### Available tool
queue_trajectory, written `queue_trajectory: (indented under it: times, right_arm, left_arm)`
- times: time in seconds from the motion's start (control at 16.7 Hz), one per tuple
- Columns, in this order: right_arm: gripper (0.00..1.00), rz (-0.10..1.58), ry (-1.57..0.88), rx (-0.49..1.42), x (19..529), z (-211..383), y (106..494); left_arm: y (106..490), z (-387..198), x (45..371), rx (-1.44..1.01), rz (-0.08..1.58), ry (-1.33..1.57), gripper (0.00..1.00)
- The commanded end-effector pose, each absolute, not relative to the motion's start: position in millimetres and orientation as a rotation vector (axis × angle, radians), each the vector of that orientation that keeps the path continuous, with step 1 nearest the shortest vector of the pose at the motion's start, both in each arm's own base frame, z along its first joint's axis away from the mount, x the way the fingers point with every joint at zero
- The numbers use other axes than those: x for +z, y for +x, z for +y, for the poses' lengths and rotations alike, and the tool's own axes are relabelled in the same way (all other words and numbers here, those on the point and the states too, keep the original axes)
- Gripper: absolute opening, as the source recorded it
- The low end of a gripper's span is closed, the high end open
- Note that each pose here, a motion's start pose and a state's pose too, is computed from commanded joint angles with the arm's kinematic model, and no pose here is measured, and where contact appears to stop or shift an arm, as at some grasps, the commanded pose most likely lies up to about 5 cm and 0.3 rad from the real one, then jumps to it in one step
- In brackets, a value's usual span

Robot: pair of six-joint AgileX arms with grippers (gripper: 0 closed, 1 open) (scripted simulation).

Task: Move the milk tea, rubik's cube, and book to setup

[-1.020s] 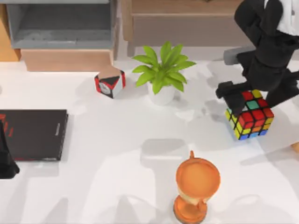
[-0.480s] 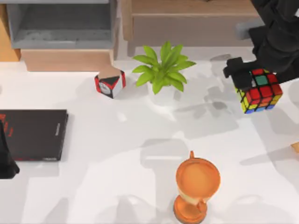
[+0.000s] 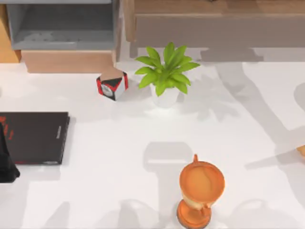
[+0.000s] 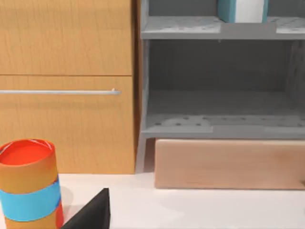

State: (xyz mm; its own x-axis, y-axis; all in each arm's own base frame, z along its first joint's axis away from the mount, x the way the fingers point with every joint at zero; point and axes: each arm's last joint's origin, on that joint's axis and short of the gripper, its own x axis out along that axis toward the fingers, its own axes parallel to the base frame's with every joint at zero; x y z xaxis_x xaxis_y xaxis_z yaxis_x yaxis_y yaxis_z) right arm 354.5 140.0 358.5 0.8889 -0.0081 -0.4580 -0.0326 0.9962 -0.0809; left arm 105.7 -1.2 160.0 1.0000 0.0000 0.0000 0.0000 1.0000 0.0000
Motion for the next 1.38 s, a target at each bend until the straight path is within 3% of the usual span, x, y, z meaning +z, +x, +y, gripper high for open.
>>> queue_trajectory:
  times: [0.18,0.36,0.96,1.38]
  right_arm:
    - [0.00,0.207,-0.029,0.005,391.9,155.2,344.3]
    - [0.00,0.054,0.001,-0.007,401.8,170.9,344.7]
    - [0.00,-0.016,0.016,-0.038,401.1,176.8,353.3]
    - [0.00,-0.157,0.143,-0.160,437.3,145.3,395.7]
  left_arm:
    - [105.7,-1.2,160.0,0.000,0.000,0.000,1.00]
    - [105.7,-1.2,160.0,0.000,0.000,0.000,1.00]
    - [105.7,-1.2,160.0,0.000,0.000,0.000,1.00]
    - [105.7,-1.2,160.0,0.000,0.000,0.000,1.00]
